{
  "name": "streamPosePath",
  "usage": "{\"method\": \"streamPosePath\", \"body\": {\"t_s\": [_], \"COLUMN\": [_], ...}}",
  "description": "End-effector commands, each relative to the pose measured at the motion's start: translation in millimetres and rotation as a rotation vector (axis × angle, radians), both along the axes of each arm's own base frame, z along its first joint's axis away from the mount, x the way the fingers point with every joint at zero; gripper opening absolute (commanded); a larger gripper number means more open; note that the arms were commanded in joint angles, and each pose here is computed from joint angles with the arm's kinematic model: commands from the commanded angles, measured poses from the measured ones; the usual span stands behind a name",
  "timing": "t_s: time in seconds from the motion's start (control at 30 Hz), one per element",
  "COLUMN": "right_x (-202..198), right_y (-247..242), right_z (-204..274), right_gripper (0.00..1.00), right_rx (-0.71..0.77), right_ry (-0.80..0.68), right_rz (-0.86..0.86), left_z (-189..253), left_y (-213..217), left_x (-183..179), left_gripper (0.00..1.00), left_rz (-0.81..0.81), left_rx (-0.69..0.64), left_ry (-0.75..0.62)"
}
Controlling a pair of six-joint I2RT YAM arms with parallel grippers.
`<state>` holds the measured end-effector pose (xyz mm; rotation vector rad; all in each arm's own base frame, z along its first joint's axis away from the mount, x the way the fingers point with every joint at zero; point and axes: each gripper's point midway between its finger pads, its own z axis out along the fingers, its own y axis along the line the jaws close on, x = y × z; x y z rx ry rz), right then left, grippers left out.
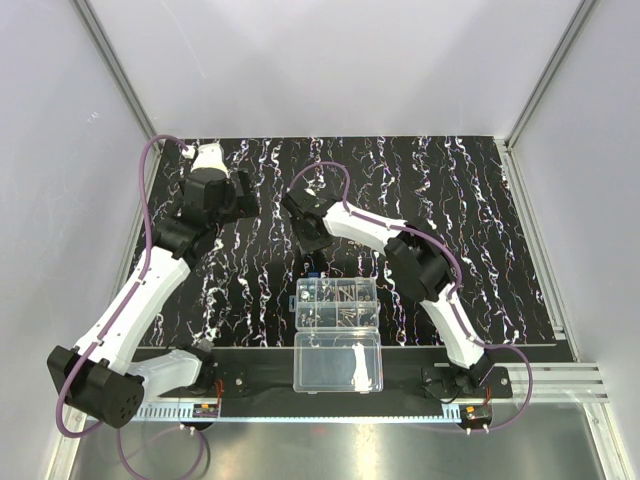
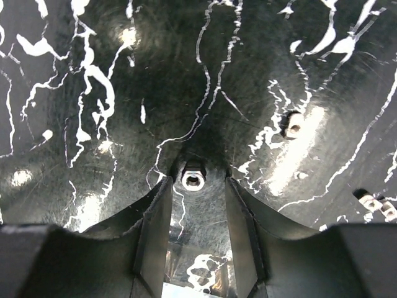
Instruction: Sort the screws and nuts into containers
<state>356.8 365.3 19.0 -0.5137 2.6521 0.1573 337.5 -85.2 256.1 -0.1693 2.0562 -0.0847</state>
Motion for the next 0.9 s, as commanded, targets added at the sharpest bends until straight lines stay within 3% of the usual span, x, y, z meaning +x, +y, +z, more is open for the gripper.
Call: {"method": "streamPosePath", "body": {"t_s": [0.0, 0.87], "right_x": [9.7, -18.8], "right_y": [7.1, -18.1], "right_z": [16.0, -23.9], "right_gripper": [0.46, 0.39], "right_rx": [0.029, -0.108], "right_ry": [-0.040, 0.090], "right_rz": [-0.076, -0.312], "left_z": [27.9, 31.1], "left_y": [1.6, 1.0], "left_x": [6.4, 4.8], "left_gripper": [0.99, 0.99], "left_rz": [0.014, 0.012], "left_rx": [-0.019, -0.024], "left_ry": [-0.083, -0.095]}}
